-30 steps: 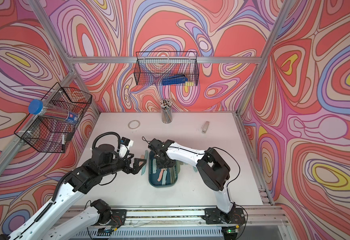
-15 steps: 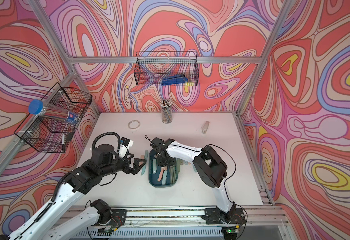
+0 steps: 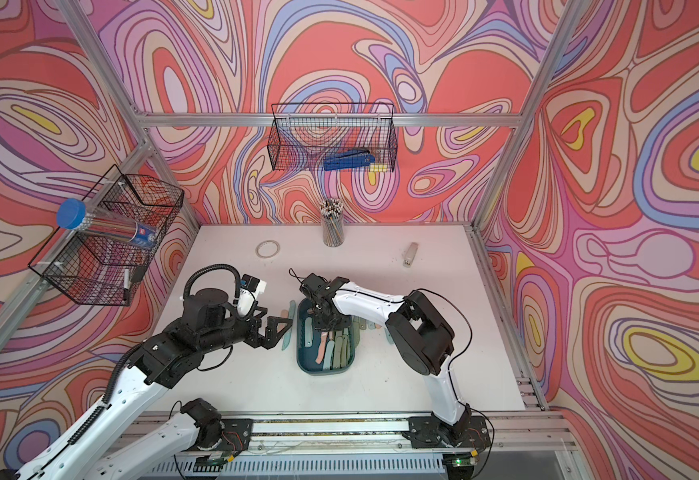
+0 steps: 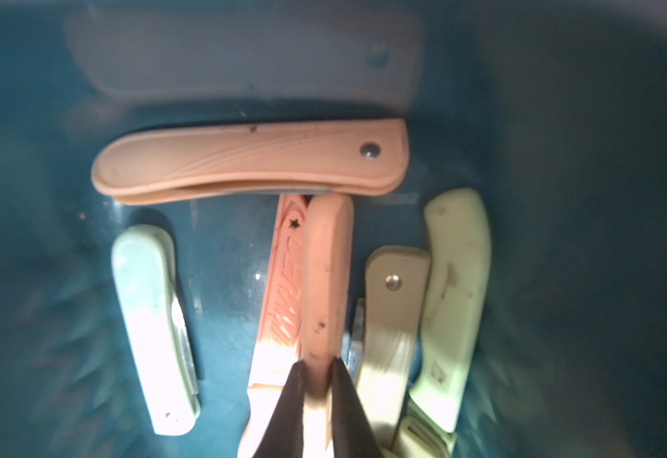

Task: Take the fruit knife out of the storage box
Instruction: Pick up the fruit knife from the storage box.

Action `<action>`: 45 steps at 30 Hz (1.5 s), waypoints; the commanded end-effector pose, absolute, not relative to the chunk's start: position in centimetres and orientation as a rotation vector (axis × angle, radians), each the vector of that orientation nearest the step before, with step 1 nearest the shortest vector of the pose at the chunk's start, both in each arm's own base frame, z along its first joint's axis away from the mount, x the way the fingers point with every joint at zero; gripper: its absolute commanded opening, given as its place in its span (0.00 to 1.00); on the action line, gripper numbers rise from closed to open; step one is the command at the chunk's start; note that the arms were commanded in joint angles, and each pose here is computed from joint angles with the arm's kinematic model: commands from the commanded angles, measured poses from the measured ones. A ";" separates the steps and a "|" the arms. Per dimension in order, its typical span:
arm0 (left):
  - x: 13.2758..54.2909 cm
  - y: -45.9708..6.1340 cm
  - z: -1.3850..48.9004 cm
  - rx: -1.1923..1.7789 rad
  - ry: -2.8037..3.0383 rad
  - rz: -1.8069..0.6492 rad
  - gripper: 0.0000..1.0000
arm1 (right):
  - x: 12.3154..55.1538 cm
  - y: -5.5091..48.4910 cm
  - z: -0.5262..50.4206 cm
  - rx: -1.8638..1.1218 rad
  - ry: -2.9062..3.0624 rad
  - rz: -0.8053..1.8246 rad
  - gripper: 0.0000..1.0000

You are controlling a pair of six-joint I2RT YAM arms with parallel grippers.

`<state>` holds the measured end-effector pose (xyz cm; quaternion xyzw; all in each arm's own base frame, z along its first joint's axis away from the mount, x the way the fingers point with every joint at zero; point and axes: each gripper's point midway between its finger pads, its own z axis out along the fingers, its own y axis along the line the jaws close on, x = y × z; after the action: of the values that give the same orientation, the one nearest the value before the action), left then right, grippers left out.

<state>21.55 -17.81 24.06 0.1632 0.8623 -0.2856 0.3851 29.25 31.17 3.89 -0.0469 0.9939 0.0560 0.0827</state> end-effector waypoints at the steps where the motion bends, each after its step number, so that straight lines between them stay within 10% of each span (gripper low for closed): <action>1: 21.3 -17.7 24.7 0.430 2.190 -0.722 1.00 | 29.3 30.6 4.6 -0.131 2.948 0.159 0.12; 45: 21.4 -17.7 24.7 0.428 2.190 -0.720 1.00 | 28.6 30.5 1.0 -0.180 3.034 0.099 0.20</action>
<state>21.56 -17.80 24.06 0.1631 0.8623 -0.2854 0.3851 28.87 30.99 2.08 -0.0569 0.9952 0.0451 0.0649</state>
